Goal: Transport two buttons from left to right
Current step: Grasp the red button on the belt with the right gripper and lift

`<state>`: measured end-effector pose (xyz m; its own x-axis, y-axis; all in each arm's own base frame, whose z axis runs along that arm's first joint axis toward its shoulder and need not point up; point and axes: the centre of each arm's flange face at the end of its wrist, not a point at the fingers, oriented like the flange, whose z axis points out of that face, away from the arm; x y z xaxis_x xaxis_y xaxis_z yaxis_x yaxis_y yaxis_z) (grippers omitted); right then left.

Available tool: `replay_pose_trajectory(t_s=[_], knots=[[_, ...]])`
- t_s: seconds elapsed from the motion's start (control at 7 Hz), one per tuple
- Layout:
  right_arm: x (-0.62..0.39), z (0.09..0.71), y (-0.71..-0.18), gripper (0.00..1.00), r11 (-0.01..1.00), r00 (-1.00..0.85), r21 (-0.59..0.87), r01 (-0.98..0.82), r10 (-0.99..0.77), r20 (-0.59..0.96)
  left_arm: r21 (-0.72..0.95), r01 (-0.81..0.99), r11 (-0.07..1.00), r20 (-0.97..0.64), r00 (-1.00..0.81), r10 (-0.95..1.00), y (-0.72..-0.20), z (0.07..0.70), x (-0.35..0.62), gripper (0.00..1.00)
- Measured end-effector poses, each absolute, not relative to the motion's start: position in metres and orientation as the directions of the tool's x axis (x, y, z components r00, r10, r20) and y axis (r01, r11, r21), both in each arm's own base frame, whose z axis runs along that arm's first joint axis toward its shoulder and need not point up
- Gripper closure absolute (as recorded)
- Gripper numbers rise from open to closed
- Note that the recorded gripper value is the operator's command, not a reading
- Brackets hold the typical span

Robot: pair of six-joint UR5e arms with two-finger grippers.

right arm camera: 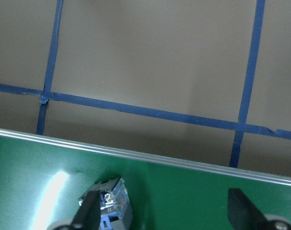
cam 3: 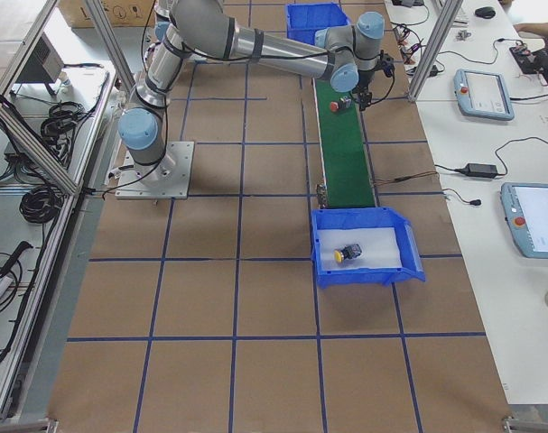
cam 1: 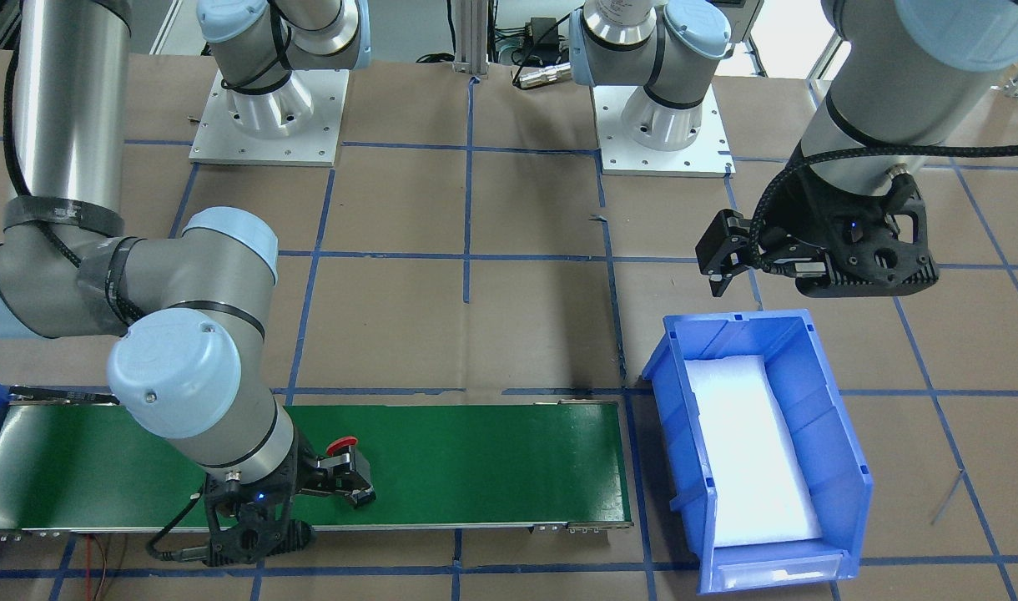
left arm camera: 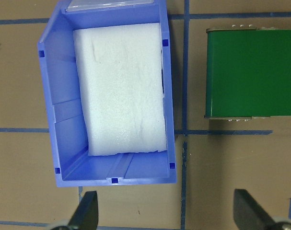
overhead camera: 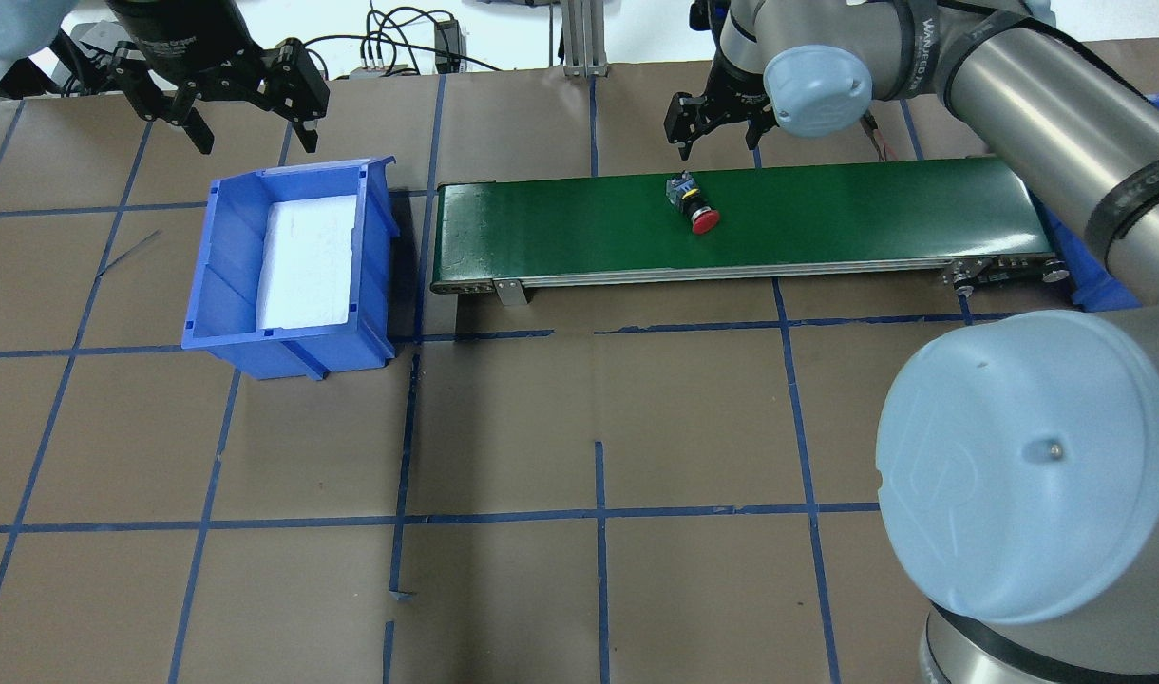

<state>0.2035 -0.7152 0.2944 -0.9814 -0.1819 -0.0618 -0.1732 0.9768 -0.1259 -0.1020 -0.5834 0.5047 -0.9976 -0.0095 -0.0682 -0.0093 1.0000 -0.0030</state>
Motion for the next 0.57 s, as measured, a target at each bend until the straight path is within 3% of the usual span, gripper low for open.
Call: replay_pose_trajectory(t_s=[0.57], knots=[[0.213,0.270,-0.703,0.04,0.978,-0.978,-0.077,-0.194,-0.198,-0.062,-0.001,-0.009,1.000,-0.069,-0.998,-0.009,-0.584,0.504,-0.102,0.00]])
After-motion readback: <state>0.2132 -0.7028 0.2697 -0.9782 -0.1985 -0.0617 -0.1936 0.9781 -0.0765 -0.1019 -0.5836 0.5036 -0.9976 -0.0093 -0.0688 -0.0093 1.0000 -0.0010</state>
